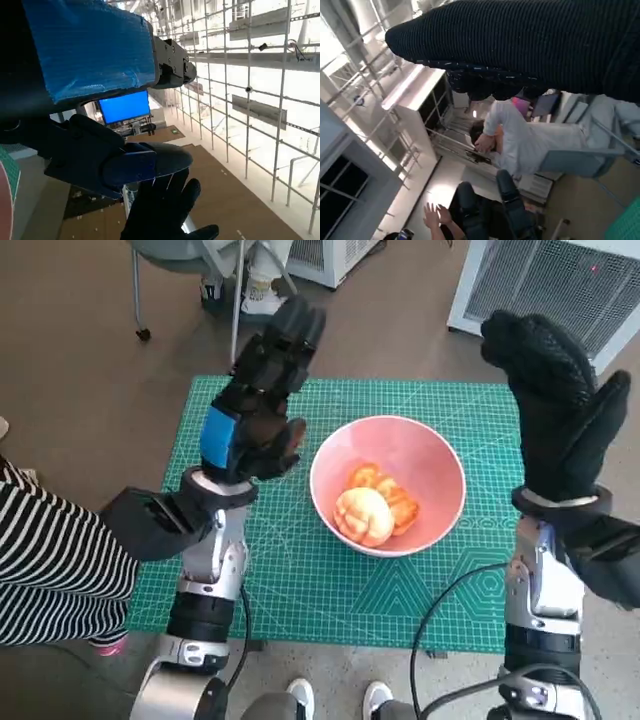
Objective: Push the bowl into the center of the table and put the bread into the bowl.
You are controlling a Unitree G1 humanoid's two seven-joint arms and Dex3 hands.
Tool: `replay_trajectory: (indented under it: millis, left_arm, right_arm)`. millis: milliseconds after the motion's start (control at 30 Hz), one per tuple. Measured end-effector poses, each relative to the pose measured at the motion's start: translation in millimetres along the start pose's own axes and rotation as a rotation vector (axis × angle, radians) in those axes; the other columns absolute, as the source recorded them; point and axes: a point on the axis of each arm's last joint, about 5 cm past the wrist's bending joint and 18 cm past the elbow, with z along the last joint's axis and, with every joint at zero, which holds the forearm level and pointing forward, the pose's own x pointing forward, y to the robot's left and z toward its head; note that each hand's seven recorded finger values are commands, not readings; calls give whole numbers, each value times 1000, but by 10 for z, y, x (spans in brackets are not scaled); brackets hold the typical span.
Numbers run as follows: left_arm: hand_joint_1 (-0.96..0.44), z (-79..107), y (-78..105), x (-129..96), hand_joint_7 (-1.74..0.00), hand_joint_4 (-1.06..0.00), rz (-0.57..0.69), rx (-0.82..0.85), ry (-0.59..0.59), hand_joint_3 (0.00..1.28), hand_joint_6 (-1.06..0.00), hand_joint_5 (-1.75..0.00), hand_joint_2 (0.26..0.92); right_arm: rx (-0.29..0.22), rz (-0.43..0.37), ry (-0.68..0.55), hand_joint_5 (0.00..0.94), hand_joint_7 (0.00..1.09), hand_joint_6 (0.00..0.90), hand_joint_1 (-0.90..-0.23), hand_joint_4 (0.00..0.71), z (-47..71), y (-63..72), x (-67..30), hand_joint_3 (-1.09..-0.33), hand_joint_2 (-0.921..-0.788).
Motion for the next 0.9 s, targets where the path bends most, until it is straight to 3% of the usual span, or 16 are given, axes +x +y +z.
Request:
replay_trajectory:
  millis: [900]
  left_arm:
    - [-722, -153, 100, -127, -12, -124, 69, 20, 19, 480, -189, -12, 921]
  right_arm:
    - [17, 6, 45, 0, 428, 61, -670, 159, -86, 33, -4, -667, -921]
